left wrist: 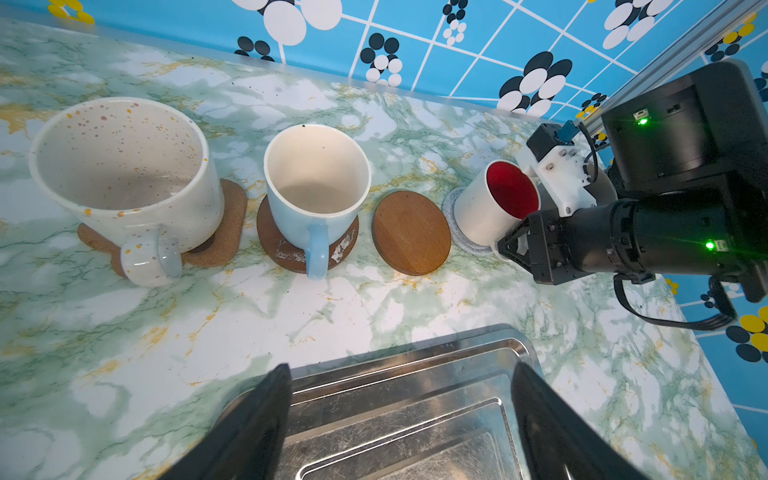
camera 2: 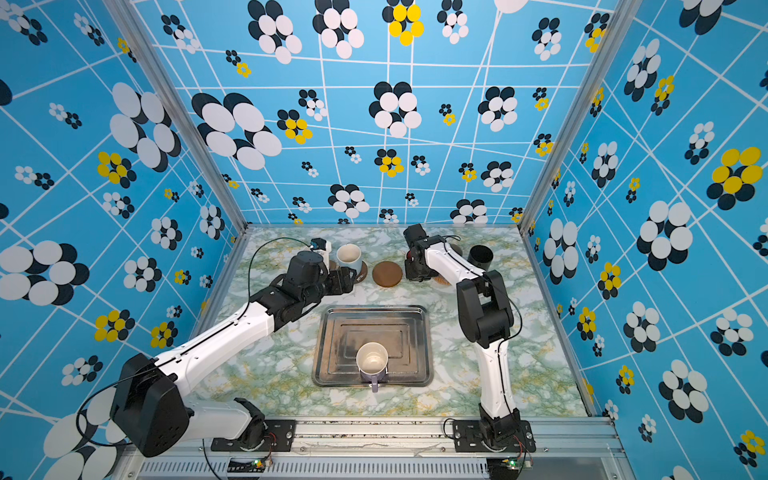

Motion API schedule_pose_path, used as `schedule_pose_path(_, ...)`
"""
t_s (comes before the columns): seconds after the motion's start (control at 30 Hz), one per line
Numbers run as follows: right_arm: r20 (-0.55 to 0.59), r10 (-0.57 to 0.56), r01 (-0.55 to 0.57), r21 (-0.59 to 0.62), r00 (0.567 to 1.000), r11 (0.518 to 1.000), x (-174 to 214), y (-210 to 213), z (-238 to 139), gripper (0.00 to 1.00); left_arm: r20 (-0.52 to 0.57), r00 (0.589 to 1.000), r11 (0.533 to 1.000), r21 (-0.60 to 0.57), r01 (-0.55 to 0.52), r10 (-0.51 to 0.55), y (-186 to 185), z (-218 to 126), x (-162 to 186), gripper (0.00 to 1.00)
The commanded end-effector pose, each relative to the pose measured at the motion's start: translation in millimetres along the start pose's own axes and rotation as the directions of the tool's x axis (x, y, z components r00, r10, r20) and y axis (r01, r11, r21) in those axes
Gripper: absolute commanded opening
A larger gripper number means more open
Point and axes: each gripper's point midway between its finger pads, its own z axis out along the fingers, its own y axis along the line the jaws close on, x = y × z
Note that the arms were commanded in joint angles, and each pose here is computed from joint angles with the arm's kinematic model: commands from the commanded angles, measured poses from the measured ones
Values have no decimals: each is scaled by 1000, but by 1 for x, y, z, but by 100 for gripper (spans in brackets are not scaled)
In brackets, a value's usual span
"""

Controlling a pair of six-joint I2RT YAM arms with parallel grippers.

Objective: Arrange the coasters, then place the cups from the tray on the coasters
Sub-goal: 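Lower the red-lined white mug onto the grey knitted coaster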

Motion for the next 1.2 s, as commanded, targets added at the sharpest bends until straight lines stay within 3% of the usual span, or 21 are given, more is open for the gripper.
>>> schedule_pose_path(0.0, 63, 22, -21, -12, 998, 1000, -22, 0, -7, 0, 2, 1000, 1000, -2, 2, -2, 3, -4, -1, 84)
schedule_pose_path(0.53, 37, 24, -24, -6, 999, 1000, -15, -1, -6, 0, 1, 1000, 1000, 0, -3, 3, 2, -6, -2, 84)
schedule_pose_path(0.97, 16, 29, -29, -21, 999, 999, -7, 1, -2, 34, 5, 1000, 1000, -13, -4, 5, 6, -9, -2, 84)
schedule_pose_path(1.17, 31, 40, -39, -32, 999, 999, -5, 0, -13, 42, 12, 1000, 1000, -17, -2, 2, 8, -12, -3, 84)
